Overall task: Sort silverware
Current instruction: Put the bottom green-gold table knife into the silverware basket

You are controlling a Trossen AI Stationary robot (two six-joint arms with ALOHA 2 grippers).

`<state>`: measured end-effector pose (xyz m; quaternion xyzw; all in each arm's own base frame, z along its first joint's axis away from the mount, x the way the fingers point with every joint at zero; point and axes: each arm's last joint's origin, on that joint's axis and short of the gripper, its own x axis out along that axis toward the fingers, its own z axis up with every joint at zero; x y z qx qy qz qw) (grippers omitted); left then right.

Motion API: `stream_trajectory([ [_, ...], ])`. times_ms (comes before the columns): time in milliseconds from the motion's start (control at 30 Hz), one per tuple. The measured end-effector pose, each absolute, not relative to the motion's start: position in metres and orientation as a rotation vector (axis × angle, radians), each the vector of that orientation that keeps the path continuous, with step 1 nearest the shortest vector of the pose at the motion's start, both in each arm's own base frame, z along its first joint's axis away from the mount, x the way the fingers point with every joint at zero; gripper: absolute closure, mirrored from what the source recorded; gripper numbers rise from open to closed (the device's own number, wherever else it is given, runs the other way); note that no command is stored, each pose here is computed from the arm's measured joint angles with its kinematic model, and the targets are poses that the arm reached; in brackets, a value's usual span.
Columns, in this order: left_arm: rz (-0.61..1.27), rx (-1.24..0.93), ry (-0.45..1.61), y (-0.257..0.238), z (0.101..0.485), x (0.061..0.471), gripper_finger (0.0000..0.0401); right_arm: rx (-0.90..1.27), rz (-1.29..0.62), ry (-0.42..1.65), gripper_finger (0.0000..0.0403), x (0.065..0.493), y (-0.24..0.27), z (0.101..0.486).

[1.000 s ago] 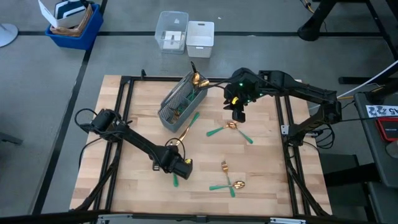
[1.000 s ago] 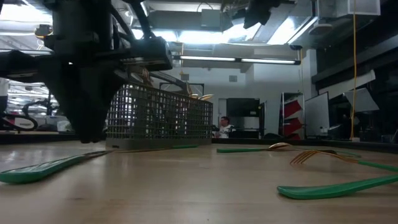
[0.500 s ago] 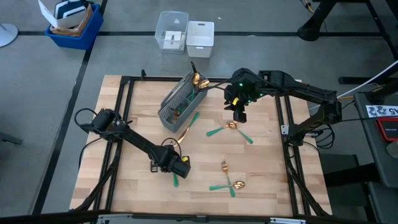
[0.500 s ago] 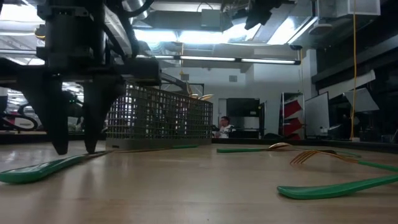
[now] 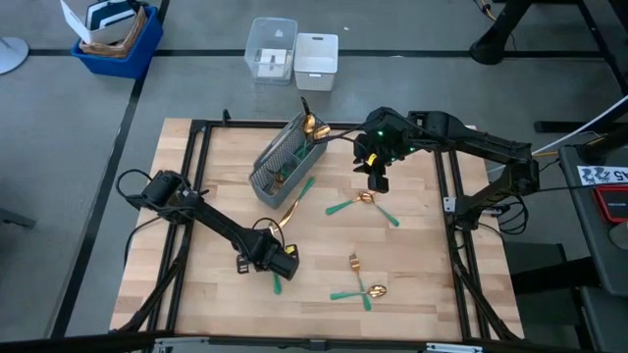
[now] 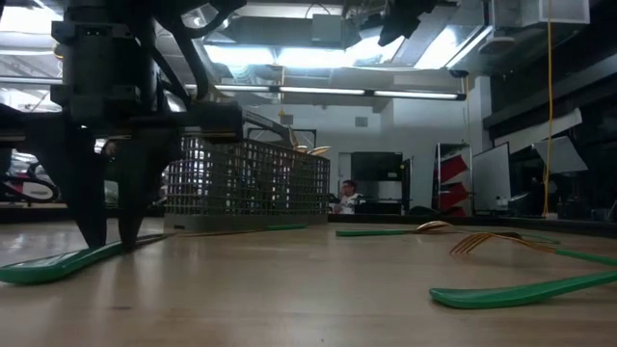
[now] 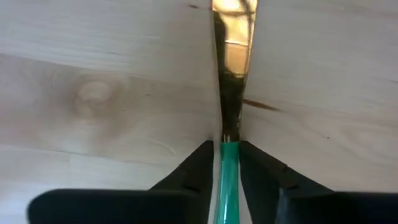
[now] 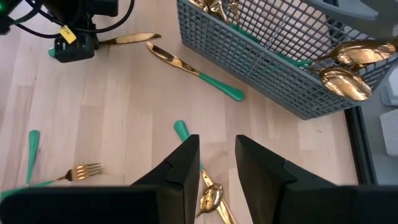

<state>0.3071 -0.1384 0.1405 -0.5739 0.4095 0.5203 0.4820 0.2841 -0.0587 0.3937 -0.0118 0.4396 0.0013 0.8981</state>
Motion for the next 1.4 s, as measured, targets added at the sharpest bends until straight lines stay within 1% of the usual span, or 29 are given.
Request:
stream_trajectory([
  [167,1.254,-1.375,1.024,-0.135,0.140,0.308,0.0375,-0.029,-0.006,0.911,0.0295,0.284,-0.059,0.394],
  [300,1.253,-1.363,1.071,-0.134,0.140,0.307,0.0387,-0.029,-0.006,0.910,0.0295,0.284,-0.059,0.394],
  [533,1.263,-1.352,1.097,-0.135,0.139,0.305,0.0376,-0.028,-0.006,0.910,0.0295,0.284,-0.059,0.394],
  [1400,1.104,-1.374,1.083,-0.153,0.156,0.319,0.0370,-0.028,-0.006,0.911,0.0295,0.284,-0.059,0.394],
])
